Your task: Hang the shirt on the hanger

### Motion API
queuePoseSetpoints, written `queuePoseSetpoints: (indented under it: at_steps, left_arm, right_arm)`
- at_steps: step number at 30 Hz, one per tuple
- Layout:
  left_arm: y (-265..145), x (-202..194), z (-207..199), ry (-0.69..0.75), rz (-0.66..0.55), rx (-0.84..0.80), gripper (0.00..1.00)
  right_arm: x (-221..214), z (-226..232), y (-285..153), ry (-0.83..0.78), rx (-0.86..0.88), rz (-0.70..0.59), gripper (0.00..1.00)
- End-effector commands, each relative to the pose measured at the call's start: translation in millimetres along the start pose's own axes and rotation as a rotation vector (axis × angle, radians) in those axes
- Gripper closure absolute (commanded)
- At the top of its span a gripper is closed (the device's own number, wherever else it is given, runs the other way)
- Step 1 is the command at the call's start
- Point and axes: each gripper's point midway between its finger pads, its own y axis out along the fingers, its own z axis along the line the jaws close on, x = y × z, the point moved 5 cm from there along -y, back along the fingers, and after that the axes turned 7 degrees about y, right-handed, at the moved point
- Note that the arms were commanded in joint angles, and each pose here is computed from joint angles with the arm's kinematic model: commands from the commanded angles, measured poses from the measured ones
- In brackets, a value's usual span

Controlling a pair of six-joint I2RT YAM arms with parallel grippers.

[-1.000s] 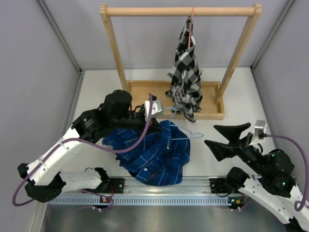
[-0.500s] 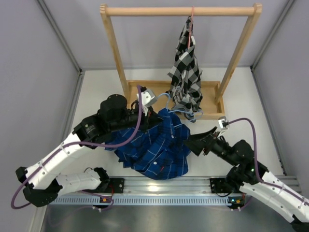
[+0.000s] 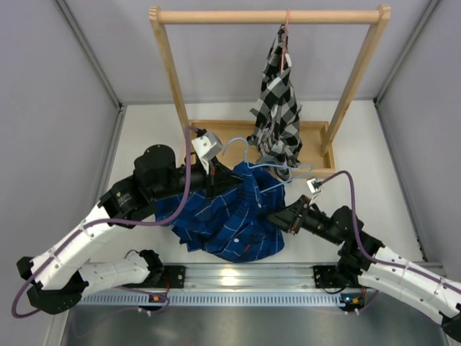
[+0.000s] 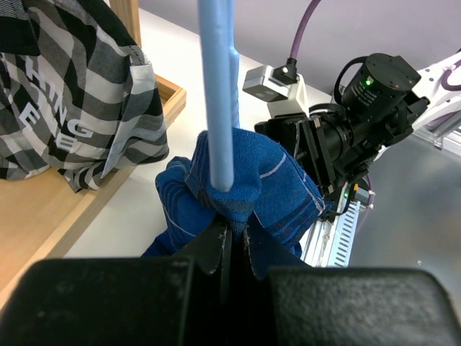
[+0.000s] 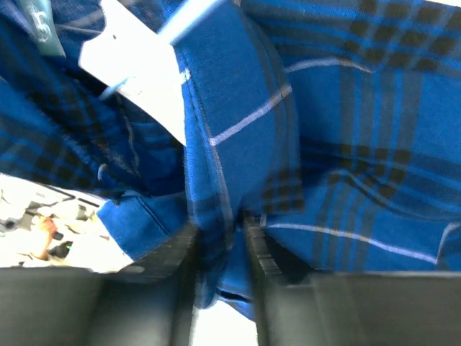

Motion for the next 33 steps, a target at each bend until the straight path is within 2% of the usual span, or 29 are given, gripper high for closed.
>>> queuePoseSetpoints:
  at_steps: [1, 2, 4, 6, 9, 11, 16, 18, 20, 26, 33]
  left_arm:
    - [-8, 39, 0, 0.046, -0.159, 0.022, 1.00]
    - [-9, 43, -1, 0.053, -0.166, 0.017, 1.00]
    - [-10, 49, -2, 0.059, -0.179, 0.012, 1.00]
    - [-10, 50, -2, 0.060, -0.179, 0.014, 1.00]
    - [-13, 42, -1, 0.065, -0.171, 0.029, 1.00]
    - [-22, 34, -1, 0.074, -0.176, 0.039, 1.00]
    - [-41, 25, -11, 0.100, -0.184, 0.002, 1.00]
    - [-48, 17, -4, 0.089, -0.158, 0.073, 1.00]
    - [-64, 15, -3, 0.091, -0.180, 0.112, 1.00]
    - [-82, 8, -16, 0.084, -0.216, 0.058, 1.00]
    - [-70, -22, -18, 0.070, -0.124, 0.002, 1.00]
  right_arm:
    - [8, 17, 5, -0.022, 0.088, -0.041, 0.79]
    - [11, 20, 5, -0.024, 0.091, -0.052, 0.95]
    - [17, 21, 6, -0.049, 0.069, -0.080, 1.00]
    - [23, 20, 3, -0.107, 0.002, -0.076, 1.00]
    - [41, 16, -9, -0.189, -0.136, -0.131, 1.00]
    - [59, 18, -20, -0.246, -0.203, -0.212, 1.00]
    - [81, 12, -36, -0.324, -0.384, -0.276, 1.00]
    - [90, 19, -40, -0.334, -0.407, -0.297, 1.00]
    - [97, 24, -41, -0.354, -0.432, -0.308, 1.00]
    - [117, 43, -38, -0.414, -0.464, -0.322, 1.00]
    - [136, 52, -45, -0.459, -0.523, -0.382, 1.00]
